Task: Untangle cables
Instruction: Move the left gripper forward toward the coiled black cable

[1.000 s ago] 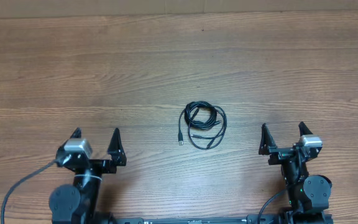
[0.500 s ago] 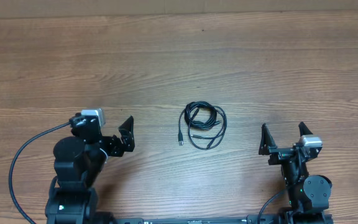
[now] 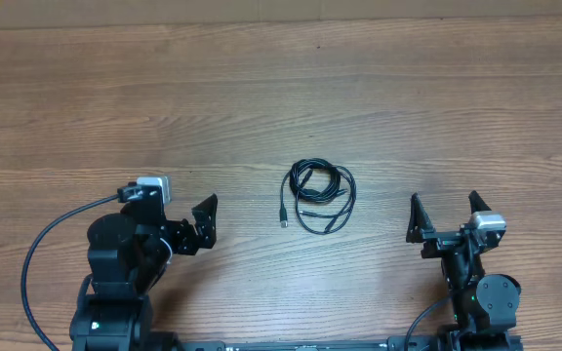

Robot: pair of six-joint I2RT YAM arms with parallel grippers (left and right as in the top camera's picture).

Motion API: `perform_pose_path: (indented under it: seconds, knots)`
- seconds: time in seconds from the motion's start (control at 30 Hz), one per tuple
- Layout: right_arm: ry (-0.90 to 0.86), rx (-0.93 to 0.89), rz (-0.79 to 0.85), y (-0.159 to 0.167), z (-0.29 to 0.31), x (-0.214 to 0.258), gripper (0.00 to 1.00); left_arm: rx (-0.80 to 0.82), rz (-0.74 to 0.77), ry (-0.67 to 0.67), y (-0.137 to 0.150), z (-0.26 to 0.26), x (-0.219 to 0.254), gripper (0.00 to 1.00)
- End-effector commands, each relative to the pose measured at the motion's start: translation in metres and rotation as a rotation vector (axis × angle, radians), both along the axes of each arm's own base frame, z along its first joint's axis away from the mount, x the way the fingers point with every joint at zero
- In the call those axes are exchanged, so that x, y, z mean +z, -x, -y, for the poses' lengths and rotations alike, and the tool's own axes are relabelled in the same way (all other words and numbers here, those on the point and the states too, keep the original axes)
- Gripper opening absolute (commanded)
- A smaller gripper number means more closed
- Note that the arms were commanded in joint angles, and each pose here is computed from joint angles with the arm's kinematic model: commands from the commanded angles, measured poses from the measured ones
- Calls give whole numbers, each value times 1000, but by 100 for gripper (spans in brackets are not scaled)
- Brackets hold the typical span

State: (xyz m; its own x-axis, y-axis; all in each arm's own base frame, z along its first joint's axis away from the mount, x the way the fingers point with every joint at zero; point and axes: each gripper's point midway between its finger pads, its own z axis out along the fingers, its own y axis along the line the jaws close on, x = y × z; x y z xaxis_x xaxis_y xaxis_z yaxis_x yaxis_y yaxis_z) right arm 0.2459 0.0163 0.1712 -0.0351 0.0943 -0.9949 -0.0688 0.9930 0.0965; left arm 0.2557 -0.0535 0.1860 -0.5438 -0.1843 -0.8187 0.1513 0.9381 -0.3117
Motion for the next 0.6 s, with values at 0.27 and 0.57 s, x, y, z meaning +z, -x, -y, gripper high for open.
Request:
perform_pose_path:
  seconds: [0.27, 0.57]
  knots:
    - [0, -2, 3, 0, 0, -2, 100, -19, 17, 13, 0, 4, 11, 100]
    - [0, -2, 3, 0, 0, -2, 100, -64, 19, 35, -5, 13, 29, 100]
